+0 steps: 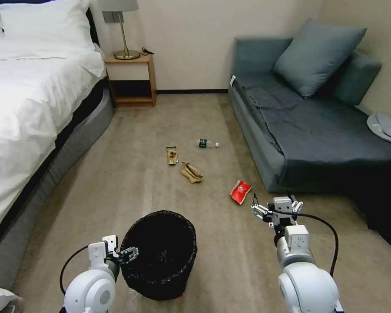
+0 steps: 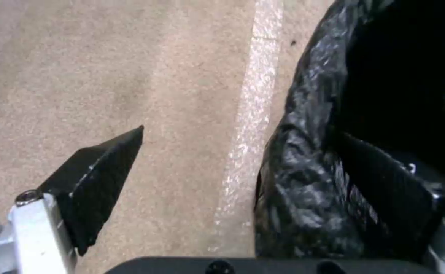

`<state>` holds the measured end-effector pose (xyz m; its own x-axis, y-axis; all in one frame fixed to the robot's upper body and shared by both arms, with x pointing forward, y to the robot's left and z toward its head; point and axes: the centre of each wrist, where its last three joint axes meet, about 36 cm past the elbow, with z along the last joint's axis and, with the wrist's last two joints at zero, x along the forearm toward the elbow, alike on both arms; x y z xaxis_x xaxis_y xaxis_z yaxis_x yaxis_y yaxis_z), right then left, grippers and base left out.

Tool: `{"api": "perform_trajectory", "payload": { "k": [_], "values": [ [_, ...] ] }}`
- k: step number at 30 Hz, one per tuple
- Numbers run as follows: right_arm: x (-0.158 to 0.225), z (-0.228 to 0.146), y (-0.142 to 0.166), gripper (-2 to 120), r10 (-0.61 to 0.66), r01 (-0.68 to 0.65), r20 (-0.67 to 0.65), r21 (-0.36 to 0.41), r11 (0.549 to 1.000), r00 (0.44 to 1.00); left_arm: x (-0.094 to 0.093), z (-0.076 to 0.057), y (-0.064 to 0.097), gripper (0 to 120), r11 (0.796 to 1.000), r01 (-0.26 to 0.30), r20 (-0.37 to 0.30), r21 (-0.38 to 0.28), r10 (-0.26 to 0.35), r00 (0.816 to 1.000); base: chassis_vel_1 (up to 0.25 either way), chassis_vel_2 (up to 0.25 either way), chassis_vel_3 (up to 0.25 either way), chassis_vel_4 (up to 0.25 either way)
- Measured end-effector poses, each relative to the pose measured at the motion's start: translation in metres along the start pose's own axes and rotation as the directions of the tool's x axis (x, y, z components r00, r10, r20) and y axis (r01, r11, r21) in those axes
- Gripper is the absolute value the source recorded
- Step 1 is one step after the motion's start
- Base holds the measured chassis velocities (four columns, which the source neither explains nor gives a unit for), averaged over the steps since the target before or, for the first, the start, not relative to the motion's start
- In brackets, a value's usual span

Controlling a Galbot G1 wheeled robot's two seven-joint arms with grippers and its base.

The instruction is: Pick up the trash bin, then pick up the garbage on the floor and place it into the trash bin.

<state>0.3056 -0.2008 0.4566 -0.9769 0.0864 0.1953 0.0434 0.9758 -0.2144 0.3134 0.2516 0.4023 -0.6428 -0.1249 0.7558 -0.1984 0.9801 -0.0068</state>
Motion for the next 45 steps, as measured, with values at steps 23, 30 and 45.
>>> {"api": "perform_trajectory", "payload": {
  "k": [23,30,45],
  "values": [
    [0.000,0.002,-0.003,100,0.011,-0.011,0.003,0.007,1.000,1.000,-0.006,0.001,-0.006,63,0.999,-0.053,-0.013,0.001,0.053,0.998,0.000,0.000,0.000,0.000],
    [0.001,0.002,-0.003,100,0.010,-0.010,0.003,0.008,1.000,1.000,-0.002,0.000,-0.006,39,0.998,-0.062,-0.011,0.001,0.062,0.998,0.000,0.000,0.000,0.000],
    [0.004,0.003,-0.005,100,0.018,-0.018,0.009,0.015,1.000,1.000,0.002,-0.003,-0.002,5,0.997,-0.070,-0.005,0.018,0.070,0.998,0.000,0.000,0.000,0.000]
  ]
}}
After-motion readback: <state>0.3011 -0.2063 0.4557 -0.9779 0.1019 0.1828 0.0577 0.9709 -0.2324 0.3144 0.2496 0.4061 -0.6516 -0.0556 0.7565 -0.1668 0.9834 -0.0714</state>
